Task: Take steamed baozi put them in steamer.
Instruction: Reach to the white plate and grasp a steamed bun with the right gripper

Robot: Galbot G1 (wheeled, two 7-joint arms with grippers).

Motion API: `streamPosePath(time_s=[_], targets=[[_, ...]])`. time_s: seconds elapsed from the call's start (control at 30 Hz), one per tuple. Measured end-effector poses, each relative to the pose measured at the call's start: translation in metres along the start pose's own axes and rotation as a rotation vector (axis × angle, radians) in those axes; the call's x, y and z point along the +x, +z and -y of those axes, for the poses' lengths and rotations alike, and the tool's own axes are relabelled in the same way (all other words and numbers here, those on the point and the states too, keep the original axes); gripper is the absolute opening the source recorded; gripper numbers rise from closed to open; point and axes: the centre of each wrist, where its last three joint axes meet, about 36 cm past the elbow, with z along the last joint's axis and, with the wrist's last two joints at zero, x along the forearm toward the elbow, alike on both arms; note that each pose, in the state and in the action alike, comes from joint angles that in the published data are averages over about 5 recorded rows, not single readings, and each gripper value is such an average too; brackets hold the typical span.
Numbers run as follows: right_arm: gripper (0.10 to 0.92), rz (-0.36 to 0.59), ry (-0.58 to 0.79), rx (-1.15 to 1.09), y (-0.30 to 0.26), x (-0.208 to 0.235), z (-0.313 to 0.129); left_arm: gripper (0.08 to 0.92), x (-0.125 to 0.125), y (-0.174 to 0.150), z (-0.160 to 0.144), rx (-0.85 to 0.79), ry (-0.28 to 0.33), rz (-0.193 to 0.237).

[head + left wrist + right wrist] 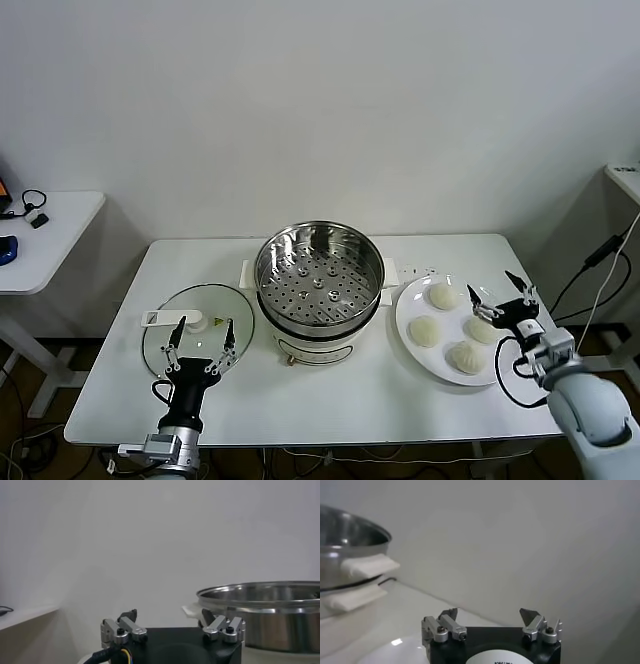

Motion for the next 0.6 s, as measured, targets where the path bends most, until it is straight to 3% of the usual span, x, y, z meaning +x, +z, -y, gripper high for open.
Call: streamPosePath(time_s=[0.6], targets=[[0.823,-0.206,-0.401,0.379,-0.111,-0.072,0.088,0.823,0.001,0.008,0.006,-0.013,0.027,0.015]])
